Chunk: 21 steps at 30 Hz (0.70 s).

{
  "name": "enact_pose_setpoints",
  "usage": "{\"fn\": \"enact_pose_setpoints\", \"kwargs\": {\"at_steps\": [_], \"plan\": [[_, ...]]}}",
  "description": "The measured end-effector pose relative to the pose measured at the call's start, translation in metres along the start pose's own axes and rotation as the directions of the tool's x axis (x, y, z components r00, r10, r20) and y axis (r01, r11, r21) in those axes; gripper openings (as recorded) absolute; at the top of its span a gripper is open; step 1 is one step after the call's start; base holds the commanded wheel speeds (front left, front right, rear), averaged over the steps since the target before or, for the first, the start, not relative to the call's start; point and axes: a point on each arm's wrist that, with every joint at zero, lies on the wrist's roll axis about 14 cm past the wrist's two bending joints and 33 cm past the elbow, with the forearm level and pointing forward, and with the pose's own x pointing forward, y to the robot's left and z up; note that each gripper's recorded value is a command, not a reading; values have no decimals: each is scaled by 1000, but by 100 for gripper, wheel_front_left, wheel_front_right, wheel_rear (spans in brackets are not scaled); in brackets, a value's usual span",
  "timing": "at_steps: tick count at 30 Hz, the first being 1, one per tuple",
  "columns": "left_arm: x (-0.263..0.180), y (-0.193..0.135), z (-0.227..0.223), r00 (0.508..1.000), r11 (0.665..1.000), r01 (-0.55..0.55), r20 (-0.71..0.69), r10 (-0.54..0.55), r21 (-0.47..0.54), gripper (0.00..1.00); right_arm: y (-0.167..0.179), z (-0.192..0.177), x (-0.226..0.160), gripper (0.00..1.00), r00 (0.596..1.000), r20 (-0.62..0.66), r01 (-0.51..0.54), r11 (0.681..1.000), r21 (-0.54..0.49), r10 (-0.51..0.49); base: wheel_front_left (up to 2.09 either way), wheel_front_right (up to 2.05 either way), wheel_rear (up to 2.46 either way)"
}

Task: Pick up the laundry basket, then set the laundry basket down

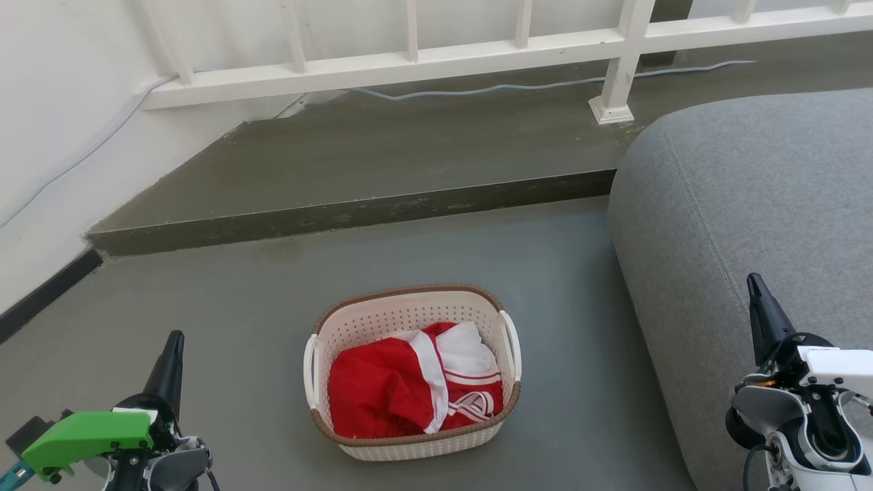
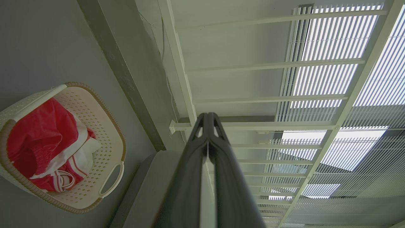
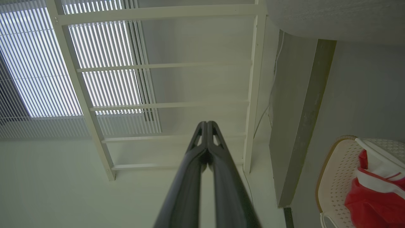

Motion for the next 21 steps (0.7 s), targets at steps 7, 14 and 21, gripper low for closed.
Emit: {"fn": "enact_pose_setpoints", "kwargs": {"at_steps": [7, 14, 21], "plan": [[0, 0, 0, 1000, 1000, 1, 0, -1, 0, 0, 0, 0, 0, 0, 1000, 0, 0, 1000, 0, 0, 0, 0, 0], [0, 0, 0, 1000, 1000, 1, 0, -1, 0, 0, 0, 0, 0, 0, 1000, 0, -1, 1000, 0, 1, 0, 0, 0], [0, 0, 0, 1000, 1000, 1, 0, -1, 0, 0, 0, 0, 0, 0, 1000, 0, -1, 1000, 0, 1, 0, 0, 0]]}}
